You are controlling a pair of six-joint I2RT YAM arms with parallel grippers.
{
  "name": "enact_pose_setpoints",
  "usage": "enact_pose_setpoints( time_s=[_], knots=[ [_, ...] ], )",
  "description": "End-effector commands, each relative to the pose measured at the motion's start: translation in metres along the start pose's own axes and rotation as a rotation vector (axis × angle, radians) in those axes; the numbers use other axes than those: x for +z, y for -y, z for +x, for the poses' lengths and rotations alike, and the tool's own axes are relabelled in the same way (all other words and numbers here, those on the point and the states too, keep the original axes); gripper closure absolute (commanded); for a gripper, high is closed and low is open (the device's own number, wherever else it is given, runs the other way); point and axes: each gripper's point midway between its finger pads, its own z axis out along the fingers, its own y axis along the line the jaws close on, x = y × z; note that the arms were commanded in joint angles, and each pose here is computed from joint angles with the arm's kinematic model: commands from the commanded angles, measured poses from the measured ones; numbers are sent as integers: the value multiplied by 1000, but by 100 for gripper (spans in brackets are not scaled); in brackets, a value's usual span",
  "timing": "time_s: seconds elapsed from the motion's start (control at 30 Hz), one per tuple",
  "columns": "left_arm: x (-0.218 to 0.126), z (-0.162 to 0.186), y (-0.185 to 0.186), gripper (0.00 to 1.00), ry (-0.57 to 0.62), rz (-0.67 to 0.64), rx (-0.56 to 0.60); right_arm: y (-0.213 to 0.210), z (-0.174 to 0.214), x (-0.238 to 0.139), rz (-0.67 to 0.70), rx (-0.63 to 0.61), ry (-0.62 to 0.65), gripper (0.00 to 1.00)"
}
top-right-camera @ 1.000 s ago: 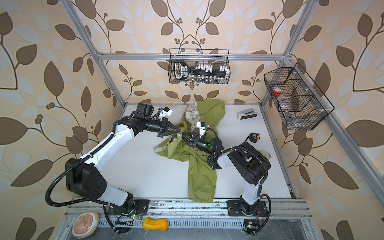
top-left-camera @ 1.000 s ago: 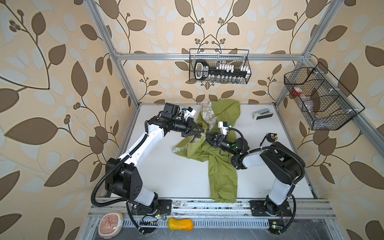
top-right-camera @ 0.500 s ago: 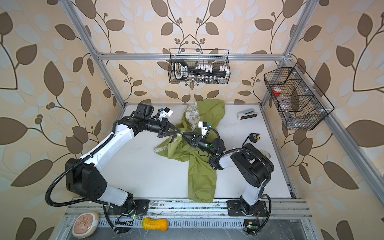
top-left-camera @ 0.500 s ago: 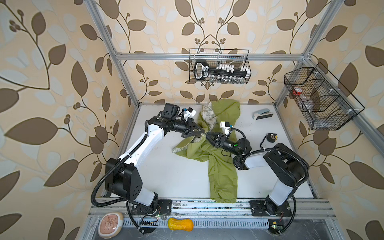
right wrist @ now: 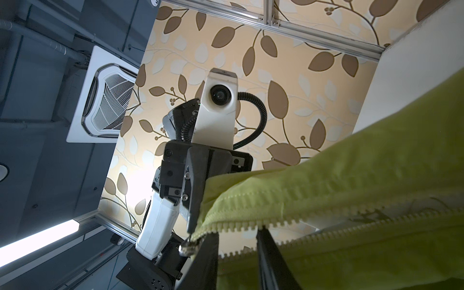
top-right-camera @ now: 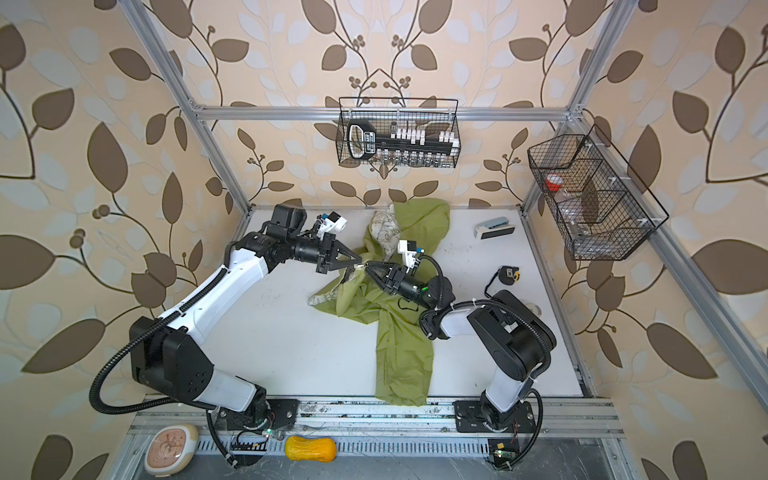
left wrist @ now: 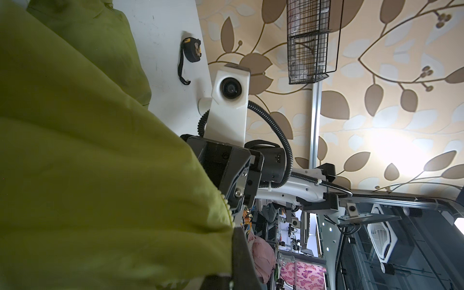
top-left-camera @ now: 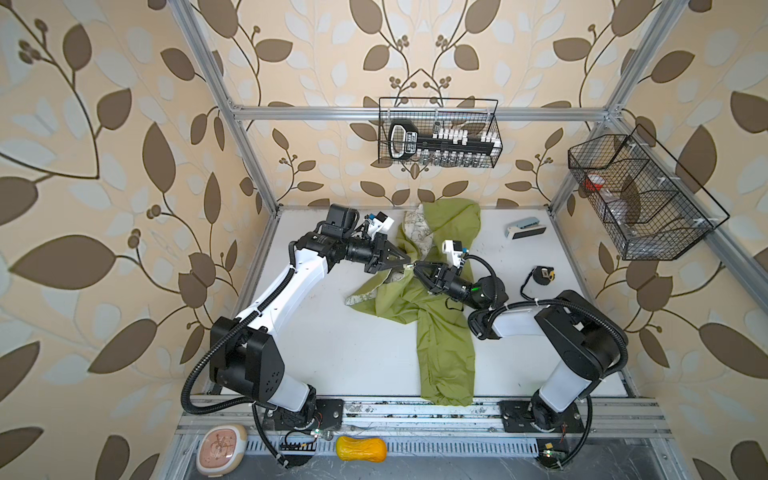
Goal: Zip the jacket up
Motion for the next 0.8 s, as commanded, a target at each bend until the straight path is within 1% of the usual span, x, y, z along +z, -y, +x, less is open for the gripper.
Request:
enact_pose_setpoints(
  time_s=[0.0, 0.1, 0.2, 0.4, 0.5, 0.6, 0.77],
  knots=[
    [-12, 2, 27, 100, 39, 52, 77, -40, -3, 0, -117, -13, -4, 73],
    [-11, -1, 22, 100, 56, 49, 51, -39, -2, 3, -120, -8, -15, 74],
    [-8, -1, 10, 100, 72, 31, 15, -24, 0, 4, -89, 14, -23, 76],
    [-2, 7, -24, 100, 99, 6, -59, 0, 14, 0, -37, 25, -56, 76],
    [1, 15, -42, 100, 107, -8, -90, 8, 28, -1, -21, 32, -104, 78],
    [2, 24, -60, 100, 121, -34, -111, 29, 40, -9, 30, 54, -138, 78],
    [7, 44, -107, 100, 149, -79, -183, 66, 75, -21, 117, 88, -221, 79]
  ],
)
